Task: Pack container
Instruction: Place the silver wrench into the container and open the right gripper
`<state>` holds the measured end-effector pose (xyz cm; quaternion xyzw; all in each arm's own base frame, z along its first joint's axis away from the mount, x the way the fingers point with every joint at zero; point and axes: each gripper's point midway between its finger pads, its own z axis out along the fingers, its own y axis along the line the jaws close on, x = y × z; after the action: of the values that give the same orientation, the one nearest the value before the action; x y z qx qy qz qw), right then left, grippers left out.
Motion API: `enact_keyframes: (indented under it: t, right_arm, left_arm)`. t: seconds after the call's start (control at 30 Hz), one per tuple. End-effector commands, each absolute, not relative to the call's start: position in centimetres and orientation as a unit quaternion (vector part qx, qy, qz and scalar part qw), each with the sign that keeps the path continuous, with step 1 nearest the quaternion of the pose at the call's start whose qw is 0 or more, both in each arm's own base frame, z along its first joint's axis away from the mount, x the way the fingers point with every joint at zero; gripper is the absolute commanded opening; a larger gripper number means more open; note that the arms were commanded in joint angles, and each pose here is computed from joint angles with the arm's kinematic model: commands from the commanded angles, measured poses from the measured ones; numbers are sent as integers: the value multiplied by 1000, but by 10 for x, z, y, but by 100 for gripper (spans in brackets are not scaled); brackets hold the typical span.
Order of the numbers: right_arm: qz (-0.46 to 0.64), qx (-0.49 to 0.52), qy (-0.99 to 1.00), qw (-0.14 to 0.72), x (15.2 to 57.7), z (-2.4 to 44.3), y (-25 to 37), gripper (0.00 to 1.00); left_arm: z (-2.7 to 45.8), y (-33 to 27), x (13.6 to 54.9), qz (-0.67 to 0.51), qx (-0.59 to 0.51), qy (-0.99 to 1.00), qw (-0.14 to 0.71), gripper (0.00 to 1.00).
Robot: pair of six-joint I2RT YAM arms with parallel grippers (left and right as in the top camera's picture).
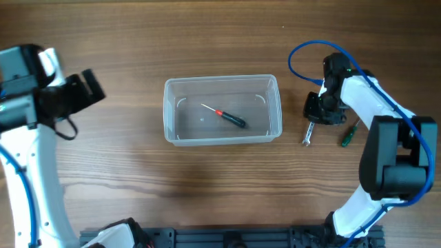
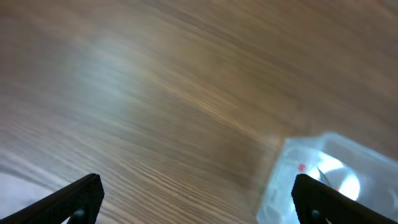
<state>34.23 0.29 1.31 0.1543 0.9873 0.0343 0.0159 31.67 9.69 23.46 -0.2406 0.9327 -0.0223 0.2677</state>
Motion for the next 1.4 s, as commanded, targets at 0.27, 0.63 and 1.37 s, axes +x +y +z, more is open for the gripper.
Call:
enact_keyframes:
  t: [0.27, 0.63, 1.37]
  right_arm:
    - [62, -391, 858, 328, 374, 257, 175, 4]
    - [92, -629, 749, 185, 342, 134, 272, 4]
    - [29, -396, 890, 224, 387, 170, 246, 61]
  left_arm:
    - [258, 146, 327, -30, -292, 894, 338, 100]
    - [261, 88, 349, -59, -150, 924, 346, 100]
    - [259, 72, 351, -67, -130, 929, 340, 100]
